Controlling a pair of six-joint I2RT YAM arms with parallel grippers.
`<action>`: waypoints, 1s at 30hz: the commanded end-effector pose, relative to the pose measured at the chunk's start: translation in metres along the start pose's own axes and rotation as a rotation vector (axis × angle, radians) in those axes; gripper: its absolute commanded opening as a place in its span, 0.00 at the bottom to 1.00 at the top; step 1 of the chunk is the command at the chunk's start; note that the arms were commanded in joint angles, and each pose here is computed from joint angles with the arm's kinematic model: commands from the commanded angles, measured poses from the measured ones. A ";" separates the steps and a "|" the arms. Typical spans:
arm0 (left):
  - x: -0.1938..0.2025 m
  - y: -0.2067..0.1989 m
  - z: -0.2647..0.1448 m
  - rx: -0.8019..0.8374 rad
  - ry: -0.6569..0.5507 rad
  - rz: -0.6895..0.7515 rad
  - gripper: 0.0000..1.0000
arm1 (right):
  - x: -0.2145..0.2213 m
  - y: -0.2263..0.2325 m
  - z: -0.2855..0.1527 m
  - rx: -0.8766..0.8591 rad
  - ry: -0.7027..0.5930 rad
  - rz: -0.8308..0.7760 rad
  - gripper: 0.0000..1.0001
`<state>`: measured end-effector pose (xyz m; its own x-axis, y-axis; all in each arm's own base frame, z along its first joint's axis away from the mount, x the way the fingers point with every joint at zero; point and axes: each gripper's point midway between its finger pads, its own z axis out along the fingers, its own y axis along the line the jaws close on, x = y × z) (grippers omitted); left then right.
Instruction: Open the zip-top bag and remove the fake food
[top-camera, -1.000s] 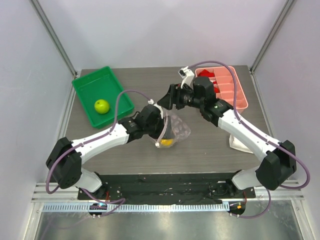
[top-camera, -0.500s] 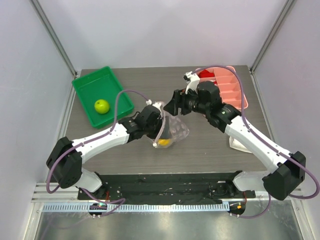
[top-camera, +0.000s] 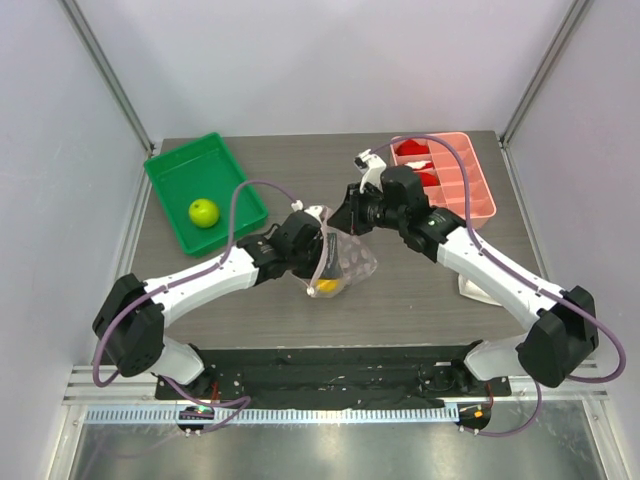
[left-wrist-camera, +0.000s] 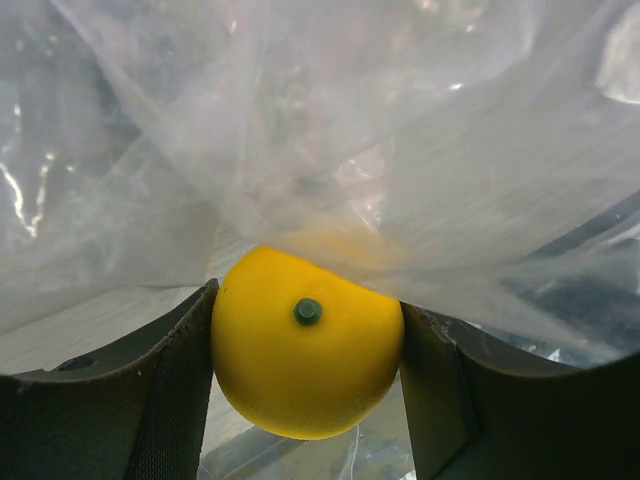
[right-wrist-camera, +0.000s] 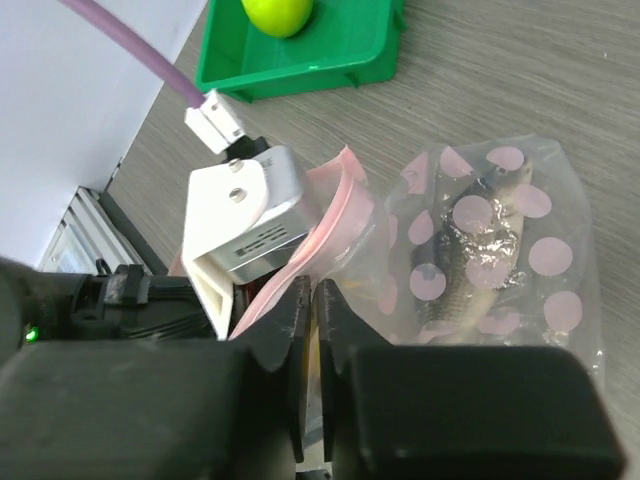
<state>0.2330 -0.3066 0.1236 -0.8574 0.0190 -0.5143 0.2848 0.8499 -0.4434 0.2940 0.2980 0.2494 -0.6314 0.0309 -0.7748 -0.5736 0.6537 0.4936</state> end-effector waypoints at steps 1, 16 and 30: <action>-0.009 -0.008 -0.010 0.036 -0.055 0.047 0.00 | -0.025 -0.001 0.002 0.030 -0.074 -0.015 0.02; -0.056 0.039 -0.067 -0.110 -0.556 -0.021 0.00 | -0.018 -0.007 -0.012 -0.037 -0.041 0.082 0.02; -0.108 0.003 -0.085 -0.171 -0.387 -0.386 0.00 | -0.020 0.035 -0.028 -0.177 -0.029 -0.039 0.02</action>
<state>0.2959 -0.2657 0.2231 -0.6022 -0.3560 -0.7146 0.0172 0.8891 -0.4574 0.2745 0.2988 0.2714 -0.6688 0.0601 -0.7410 -0.6038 0.5376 0.5886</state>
